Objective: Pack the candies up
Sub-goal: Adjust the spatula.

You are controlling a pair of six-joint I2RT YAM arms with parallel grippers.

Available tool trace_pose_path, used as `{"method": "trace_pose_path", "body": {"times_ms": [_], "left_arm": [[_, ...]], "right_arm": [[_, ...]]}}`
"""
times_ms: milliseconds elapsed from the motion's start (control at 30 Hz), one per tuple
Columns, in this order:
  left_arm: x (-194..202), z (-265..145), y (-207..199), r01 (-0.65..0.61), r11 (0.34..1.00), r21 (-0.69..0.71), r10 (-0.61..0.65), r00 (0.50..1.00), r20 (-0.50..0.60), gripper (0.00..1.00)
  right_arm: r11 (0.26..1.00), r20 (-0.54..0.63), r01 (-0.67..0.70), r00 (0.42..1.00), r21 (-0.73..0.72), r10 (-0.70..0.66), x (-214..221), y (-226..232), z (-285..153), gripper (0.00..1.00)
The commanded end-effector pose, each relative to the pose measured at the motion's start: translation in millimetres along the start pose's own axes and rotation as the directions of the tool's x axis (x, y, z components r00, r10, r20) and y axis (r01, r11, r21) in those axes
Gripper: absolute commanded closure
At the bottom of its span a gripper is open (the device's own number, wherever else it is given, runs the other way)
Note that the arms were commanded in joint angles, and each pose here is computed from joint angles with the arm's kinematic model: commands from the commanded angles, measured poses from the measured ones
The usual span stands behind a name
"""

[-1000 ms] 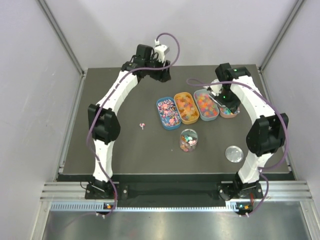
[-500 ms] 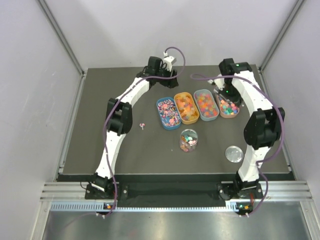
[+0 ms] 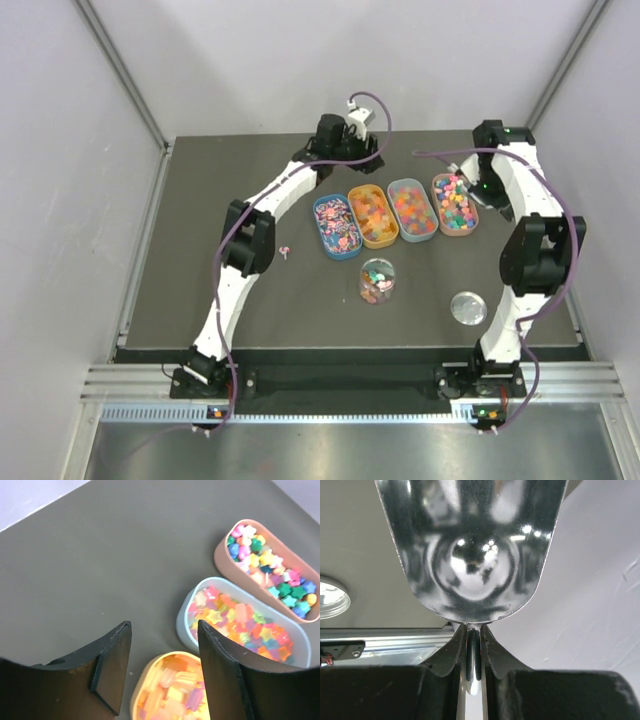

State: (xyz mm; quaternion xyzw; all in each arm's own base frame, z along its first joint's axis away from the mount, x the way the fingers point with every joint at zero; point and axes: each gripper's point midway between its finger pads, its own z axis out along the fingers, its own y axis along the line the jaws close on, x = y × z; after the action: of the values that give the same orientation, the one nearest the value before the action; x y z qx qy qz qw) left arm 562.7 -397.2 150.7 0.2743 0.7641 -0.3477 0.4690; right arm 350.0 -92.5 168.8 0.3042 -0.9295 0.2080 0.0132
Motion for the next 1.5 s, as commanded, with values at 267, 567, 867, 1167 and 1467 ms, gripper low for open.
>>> {"method": "trace_pose_path", "body": {"times_ms": [267, 567, 867, 1167, 1467], "left_arm": [[-107, -86, -129, 0.121, 0.978, 0.173, -0.145, 0.980, 0.137, 0.37], [-116, -146, -195, 0.305, 0.861, 0.406, -0.346, 0.938, 0.027, 0.30], [-106, -141, -212, 0.201, 0.897, 0.393, -0.229, 0.973, 0.024, 0.34], [-68, -114, -210, 0.202, 0.908, 0.366, -0.199, 0.979, -0.047, 0.40], [-44, -96, -194, 0.203, 0.923, 0.328, -0.187, 0.979, -0.081, 0.97]], "right_arm": [[0.969, 0.488, -0.039, 0.858, -0.243, 0.157, -10, 37, -123, 1.00], [0.928, 0.587, 0.198, 0.809, -0.316, 0.027, -6, 109, -139, 1.00], [0.921, 0.597, 0.280, 0.799, -0.271, -0.068, -8, 124, -142, 1.00], [0.917, 0.613, 0.318, 0.782, -0.240, -0.111, -15, 132, -151, 1.00], [0.925, 0.640, 0.312, 0.761, -0.219, -0.106, -8, 136, -164, 1.00]]}}
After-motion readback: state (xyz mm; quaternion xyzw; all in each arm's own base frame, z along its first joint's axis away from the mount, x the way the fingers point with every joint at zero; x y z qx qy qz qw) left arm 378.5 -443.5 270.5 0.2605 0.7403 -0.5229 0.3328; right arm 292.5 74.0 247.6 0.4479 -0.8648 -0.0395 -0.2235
